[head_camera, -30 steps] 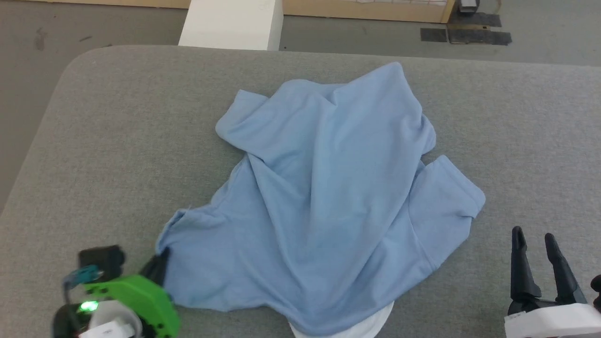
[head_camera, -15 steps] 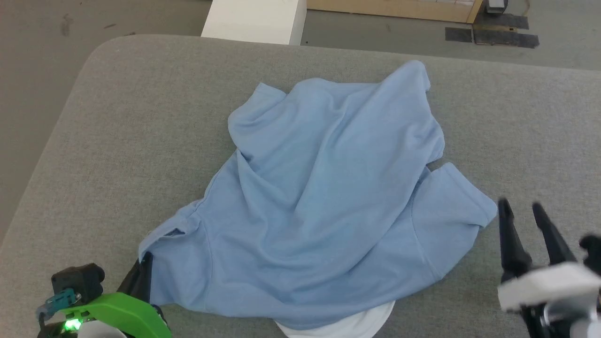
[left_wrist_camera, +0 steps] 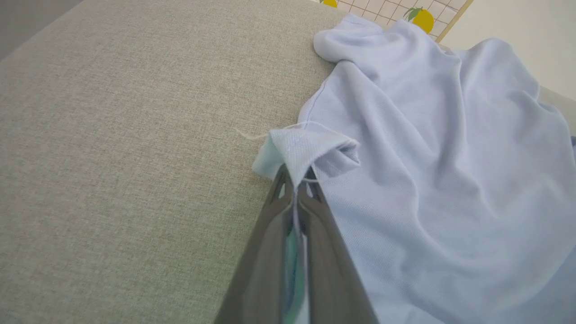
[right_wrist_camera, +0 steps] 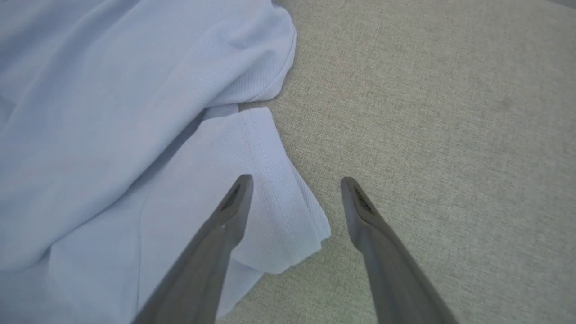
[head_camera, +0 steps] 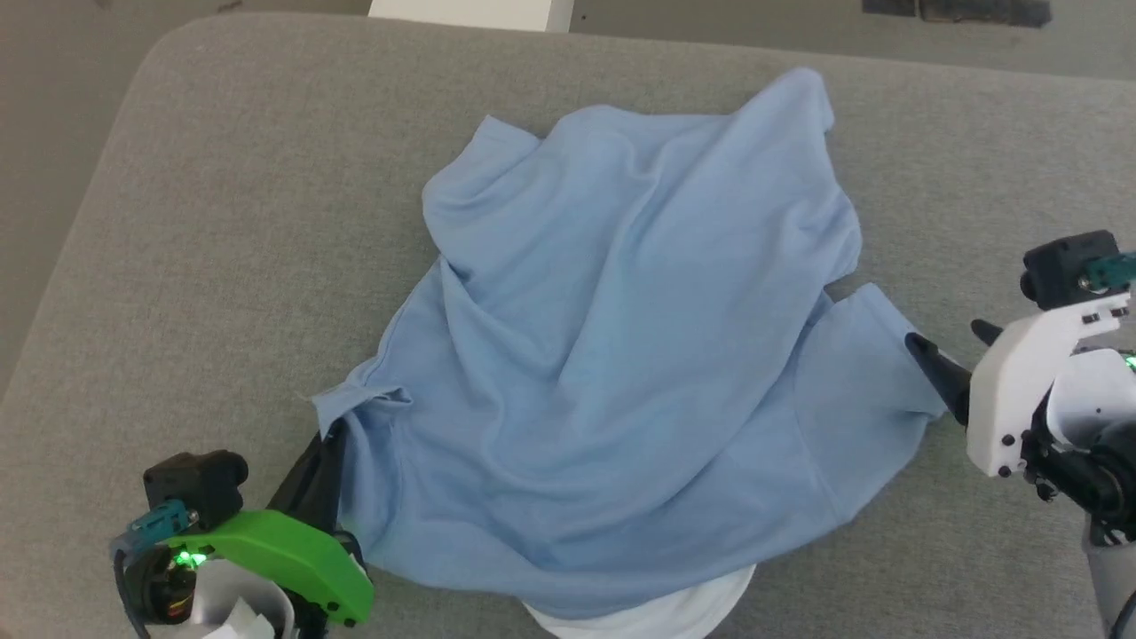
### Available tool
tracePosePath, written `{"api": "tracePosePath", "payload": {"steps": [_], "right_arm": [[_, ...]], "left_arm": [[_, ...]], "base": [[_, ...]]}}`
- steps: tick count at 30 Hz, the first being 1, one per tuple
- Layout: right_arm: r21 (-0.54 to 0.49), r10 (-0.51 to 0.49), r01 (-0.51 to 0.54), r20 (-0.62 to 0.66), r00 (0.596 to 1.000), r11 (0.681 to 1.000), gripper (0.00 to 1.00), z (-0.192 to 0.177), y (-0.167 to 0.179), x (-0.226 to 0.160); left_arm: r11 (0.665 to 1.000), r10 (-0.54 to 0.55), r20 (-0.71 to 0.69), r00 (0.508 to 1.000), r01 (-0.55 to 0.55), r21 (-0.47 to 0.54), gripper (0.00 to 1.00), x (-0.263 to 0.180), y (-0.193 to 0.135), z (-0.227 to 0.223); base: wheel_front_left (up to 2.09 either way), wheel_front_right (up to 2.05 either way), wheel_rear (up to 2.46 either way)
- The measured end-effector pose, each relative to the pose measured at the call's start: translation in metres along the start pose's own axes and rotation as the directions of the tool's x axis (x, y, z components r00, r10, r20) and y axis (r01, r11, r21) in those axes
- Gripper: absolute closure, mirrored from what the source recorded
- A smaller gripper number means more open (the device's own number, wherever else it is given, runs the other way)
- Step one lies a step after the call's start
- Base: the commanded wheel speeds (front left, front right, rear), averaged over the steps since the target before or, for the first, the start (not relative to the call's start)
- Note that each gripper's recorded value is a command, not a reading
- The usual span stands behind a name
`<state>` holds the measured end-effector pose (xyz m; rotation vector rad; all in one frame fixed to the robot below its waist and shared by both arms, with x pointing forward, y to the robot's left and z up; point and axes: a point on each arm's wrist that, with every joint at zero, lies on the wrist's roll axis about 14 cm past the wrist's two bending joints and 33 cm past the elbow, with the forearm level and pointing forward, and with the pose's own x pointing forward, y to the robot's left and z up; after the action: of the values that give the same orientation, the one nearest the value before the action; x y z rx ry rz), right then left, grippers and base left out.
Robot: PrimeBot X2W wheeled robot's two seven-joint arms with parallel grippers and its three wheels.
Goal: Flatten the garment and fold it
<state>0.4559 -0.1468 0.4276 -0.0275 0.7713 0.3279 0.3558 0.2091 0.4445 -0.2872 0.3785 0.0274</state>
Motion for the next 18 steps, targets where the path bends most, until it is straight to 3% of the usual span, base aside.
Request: {"api": "tracePosePath", "payload": {"steps": [7, 12, 13, 14, 15, 16, 18], "right_arm": [[-0.070, 0.042, -0.053, -0.148, 0.988, 0.996, 0.00, -0.022, 0.011, 0.026], [-0.062, 0.082, -0.100, -0.239, 0.968, 0.993, 0.00, -0.040, 0.021, 0.041], [-0.061, 0.083, -0.100, -0.243, 0.967, 0.993, 0.35, -0.040, 0.020, 0.044], [-0.067, 0.082, -0.101, -0.246, 0.966, 0.993, 0.57, -0.039, 0.020, 0.047], [-0.071, 0.080, -0.101, -0.245, 0.966, 0.992, 0.72, -0.037, 0.019, 0.048], [-0.067, 0.078, -0.096, -0.233, 0.969, 0.993, 1.00, -0.035, 0.017, 0.050], [-0.052, 0.071, -0.084, -0.208, 0.976, 0.995, 1.00, -0.032, 0.014, 0.052]], "left_arm": [[1.000, 0.018, -0.023, 1.000, -0.018, -0.014, 1.00, 0.000, 0.005, -0.008], [0.999, 0.037, -0.035, 0.999, -0.037, -0.022, 1.00, 0.000, 0.010, -0.012], [0.999, 0.042, -0.037, 0.998, -0.043, -0.024, 1.00, 0.000, 0.012, -0.013], [0.998, 0.044, -0.039, 0.998, -0.046, -0.033, 1.00, 0.000, 0.013, -0.014], [0.998, 0.044, -0.041, 0.998, -0.046, -0.036, 1.00, 0.001, 0.013, -0.014], [0.998, 0.049, -0.045, 0.998, -0.051, -0.035, 1.00, 0.001, 0.015, -0.015], [0.998, 0.056, -0.049, 0.997, -0.058, -0.038, 1.00, 0.000, 0.017, -0.017]], "base": [[0.00, 0.00, 0.00], [0.00, 0.00, 0.00], [0.00, 0.00, 0.00], [0.00, 0.00, 0.00], [0.00, 0.00, 0.00], [0.00, 0.00, 0.00], [0.00, 0.00, 0.00]]}}
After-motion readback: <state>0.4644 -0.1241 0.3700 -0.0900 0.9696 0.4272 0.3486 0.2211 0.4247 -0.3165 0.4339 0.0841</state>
